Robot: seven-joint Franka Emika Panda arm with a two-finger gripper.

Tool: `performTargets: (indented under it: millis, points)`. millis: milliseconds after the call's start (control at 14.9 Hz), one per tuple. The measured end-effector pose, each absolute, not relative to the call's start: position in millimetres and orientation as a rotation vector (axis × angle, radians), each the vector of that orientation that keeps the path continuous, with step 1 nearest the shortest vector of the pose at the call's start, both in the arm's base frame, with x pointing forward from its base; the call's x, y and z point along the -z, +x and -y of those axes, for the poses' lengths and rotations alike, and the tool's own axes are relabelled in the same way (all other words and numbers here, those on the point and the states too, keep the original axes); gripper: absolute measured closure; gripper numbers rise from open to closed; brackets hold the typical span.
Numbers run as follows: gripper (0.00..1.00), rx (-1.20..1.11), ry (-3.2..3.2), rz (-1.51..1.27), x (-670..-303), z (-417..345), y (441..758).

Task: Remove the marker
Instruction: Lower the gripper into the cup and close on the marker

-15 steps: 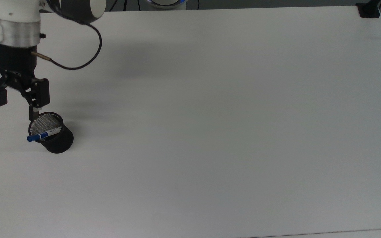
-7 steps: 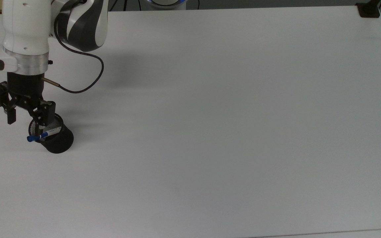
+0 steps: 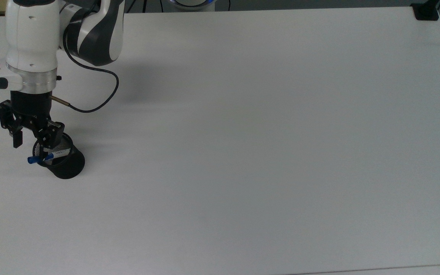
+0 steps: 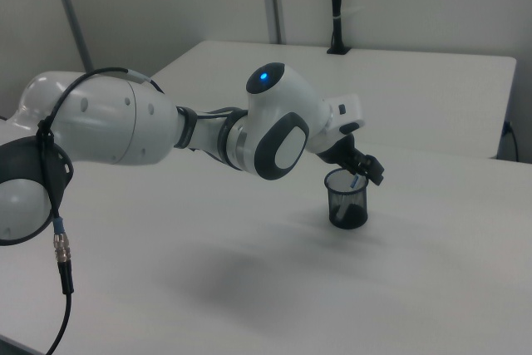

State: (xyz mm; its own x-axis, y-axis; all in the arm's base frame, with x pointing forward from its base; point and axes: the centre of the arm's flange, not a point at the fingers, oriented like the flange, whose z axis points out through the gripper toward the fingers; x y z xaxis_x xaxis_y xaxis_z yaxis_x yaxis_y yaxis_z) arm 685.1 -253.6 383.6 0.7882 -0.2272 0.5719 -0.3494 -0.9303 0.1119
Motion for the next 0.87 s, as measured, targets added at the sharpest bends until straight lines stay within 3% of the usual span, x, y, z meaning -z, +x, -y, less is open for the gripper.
performTargets:
  millis: [403,874]
  points:
    - [0.32,-0.857,2.762,0.451,-388,254,687]
    - [0.44,-0.883,2.751,0.449,-398,255,690]
